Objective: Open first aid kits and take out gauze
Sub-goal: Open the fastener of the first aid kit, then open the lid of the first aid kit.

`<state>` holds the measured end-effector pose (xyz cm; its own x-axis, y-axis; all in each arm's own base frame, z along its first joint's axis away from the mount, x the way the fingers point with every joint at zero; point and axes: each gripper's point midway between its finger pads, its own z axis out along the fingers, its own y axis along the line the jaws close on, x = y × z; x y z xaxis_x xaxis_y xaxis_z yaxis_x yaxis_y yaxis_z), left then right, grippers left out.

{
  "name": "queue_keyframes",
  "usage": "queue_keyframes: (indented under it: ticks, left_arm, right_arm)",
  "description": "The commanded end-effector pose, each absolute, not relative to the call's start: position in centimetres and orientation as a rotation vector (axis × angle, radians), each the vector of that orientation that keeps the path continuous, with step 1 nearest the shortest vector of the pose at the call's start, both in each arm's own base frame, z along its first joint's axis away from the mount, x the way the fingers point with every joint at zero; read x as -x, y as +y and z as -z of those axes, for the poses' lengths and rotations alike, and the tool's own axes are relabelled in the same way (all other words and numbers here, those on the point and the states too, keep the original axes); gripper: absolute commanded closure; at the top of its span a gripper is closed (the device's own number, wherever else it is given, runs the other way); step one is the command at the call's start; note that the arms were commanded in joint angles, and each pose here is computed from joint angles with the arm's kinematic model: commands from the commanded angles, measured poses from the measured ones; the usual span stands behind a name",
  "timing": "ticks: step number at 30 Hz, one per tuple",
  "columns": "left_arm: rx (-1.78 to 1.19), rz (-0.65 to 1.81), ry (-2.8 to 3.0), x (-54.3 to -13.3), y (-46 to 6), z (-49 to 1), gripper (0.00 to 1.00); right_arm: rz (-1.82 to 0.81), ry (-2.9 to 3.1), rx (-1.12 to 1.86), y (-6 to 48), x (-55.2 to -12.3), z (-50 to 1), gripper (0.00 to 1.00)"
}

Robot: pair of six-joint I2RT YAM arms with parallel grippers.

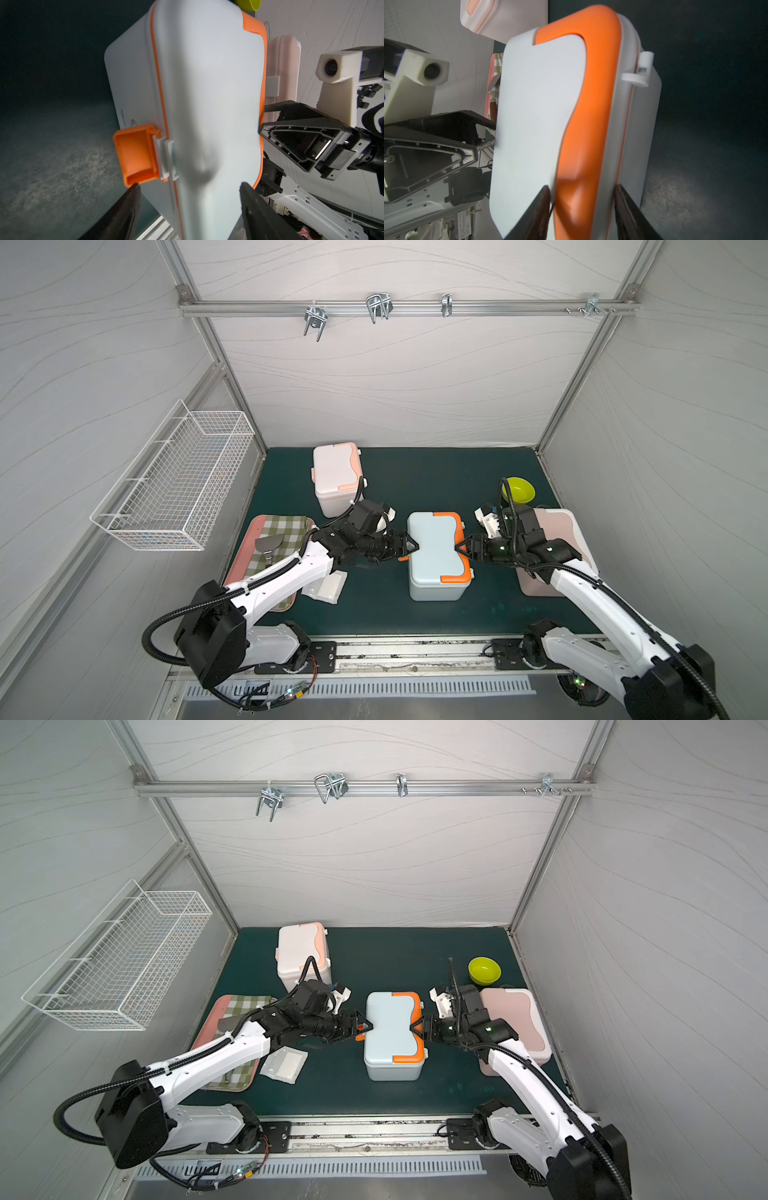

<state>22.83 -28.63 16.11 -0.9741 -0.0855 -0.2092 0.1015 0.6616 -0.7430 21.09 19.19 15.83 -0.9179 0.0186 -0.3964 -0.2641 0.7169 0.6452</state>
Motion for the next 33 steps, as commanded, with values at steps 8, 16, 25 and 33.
queue_keyframes:
  ticks: [8,16,25,33]
  left_arm:
    - [-0.068,1.294,2.555,-24.19,-30.31,-19.12,0.32]
    - [-0.075,1.292,2.545,-24.29,-30.29,-19.50,0.35]
    - [-0.086,1.256,2.547,-24.36,-29.98,-19.70,0.40]
    - [-0.081,1.207,2.557,-24.41,-29.43,-19.52,0.41]
  right_arm:
    - [-1.135,2.592,0.253,20.07,-19.80,-14.55,0.51]
    - [-1.156,2.598,0.259,20.43,-19.76,-14.46,0.51]
    - [-1.155,2.600,0.271,20.68,-19.67,-14.59,0.51]
    - [-1.152,2.601,0.267,20.62,-19.64,-14.61,0.51]
